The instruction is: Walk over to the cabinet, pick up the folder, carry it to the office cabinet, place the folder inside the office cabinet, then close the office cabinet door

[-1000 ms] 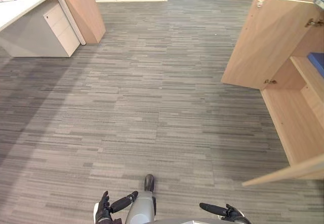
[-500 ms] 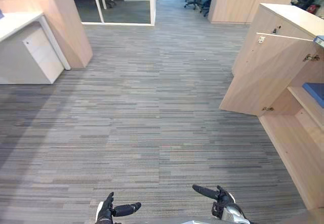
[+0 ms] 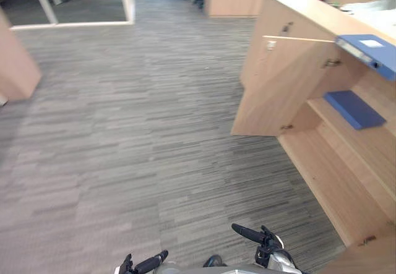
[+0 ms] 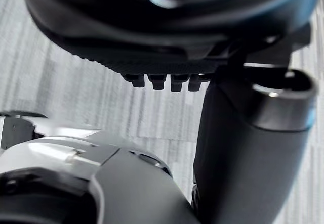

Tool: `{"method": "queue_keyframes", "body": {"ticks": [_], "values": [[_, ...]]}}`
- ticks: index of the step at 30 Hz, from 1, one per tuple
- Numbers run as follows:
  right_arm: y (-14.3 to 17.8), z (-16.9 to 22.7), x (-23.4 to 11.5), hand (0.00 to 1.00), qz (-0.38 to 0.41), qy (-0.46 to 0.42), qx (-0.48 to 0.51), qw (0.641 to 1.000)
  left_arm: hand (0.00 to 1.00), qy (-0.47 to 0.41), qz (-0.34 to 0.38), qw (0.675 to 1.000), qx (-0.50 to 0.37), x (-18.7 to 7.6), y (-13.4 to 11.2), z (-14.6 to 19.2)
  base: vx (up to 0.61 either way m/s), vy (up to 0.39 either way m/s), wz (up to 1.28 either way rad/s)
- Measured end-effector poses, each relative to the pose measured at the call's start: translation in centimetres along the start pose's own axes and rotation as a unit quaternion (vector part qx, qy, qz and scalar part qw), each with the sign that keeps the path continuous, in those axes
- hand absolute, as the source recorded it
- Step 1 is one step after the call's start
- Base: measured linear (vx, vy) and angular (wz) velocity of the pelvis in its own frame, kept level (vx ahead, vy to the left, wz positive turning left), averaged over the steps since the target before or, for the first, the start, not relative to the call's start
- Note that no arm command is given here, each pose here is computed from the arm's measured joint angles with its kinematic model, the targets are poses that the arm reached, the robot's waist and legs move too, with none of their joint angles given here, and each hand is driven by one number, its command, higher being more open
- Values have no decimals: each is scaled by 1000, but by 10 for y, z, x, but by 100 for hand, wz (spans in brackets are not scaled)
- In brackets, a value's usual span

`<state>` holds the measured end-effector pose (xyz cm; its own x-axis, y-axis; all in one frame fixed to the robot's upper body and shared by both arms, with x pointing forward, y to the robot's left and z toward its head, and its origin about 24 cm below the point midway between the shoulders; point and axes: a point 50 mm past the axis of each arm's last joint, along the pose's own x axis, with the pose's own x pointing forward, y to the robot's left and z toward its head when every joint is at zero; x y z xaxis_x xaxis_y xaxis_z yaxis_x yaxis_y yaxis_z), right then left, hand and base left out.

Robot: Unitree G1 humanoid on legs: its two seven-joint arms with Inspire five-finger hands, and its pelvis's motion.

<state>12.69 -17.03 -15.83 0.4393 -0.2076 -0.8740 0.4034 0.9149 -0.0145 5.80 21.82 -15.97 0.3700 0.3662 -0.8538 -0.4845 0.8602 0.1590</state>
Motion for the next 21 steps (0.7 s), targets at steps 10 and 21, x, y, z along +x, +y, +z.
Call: {"method": "queue_keyframes", "body": {"ticks": [10, 21], "values": [[-4, -6, 2, 100, -10, 29, -23, 999, 100, -42, 43, 995, -76, 0, 8, 17, 374, 146, -115], [-5, -2, -1, 100, -3, 0, 21, 1000, 100, -8, 77, 993, -87, -3, 22, -1, 375, 355, -94]]}}
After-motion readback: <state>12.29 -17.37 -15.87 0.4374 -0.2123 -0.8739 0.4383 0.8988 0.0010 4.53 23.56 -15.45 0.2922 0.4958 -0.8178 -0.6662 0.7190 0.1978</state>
